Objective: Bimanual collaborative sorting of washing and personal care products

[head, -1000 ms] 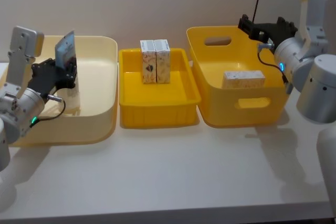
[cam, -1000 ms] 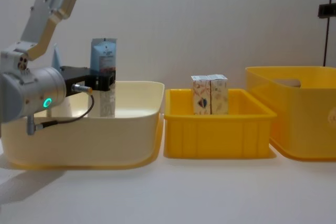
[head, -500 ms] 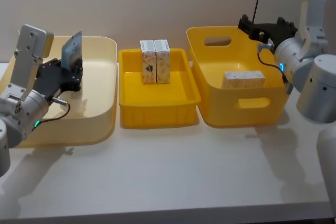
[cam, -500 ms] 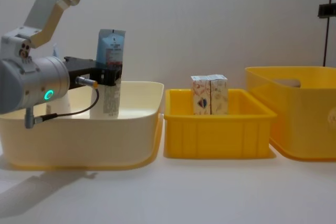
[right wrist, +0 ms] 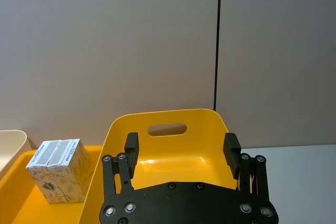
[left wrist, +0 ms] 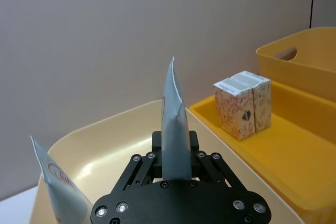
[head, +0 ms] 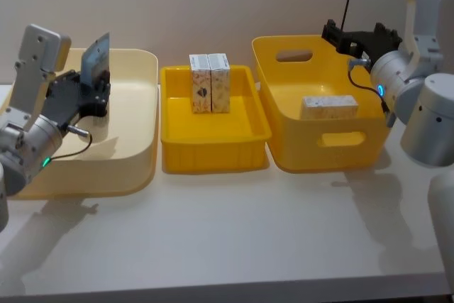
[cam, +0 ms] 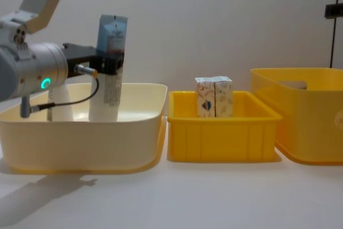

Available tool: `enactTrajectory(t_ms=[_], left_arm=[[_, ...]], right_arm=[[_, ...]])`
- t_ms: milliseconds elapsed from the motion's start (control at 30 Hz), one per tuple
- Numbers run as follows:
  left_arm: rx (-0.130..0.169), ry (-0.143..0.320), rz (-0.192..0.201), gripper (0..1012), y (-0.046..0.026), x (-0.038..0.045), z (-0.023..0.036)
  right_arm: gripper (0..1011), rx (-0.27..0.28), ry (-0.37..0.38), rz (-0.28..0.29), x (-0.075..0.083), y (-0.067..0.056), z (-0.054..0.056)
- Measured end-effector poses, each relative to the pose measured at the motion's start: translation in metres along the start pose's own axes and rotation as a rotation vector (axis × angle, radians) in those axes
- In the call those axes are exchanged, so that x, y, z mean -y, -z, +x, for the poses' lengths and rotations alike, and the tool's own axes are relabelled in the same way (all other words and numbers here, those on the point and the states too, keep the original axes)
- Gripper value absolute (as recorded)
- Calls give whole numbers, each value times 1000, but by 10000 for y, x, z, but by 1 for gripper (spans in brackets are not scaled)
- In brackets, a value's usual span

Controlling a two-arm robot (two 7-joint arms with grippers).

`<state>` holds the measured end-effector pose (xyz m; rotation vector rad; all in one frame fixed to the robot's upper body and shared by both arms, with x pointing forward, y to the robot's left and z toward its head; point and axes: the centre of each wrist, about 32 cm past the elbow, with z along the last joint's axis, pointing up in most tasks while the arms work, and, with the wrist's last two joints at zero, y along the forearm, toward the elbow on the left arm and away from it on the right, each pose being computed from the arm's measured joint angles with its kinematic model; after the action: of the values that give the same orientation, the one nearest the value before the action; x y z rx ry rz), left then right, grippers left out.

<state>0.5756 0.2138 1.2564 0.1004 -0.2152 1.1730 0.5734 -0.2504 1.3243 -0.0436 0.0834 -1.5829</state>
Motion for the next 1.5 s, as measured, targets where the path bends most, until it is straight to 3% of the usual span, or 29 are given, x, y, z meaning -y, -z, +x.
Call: enactTrajectory(t_ms=[167,367,400,500,633,900,1200,1500], left_arm=[[17,10,-31,256,-89,24,33],[50,43,-96,256,-284,104,102],[50,43,-96,256,-284,104,102],[60,64,-127,256,-376,154,147],[55,83,-158,256,-451,195,197],[13,131,-222,256,-561,260,289],[-28,167,-256,256,-585,268,340],[-74,188,-264,256,-518,242,347]], right_arm=[[1001,0,0,0,0,0,0],[1001,0,0,0,0,0,0],[1001,0,0,0,0,0,0],[1001,0,0,0,0,0,-1],[1001,0,-9,1,2,-1,-5],[1001,5,-75,10,34,-9,-16],[1001,15,-186,13,98,-20,-22],[1001,25,-298,9,140,-33,-10]])
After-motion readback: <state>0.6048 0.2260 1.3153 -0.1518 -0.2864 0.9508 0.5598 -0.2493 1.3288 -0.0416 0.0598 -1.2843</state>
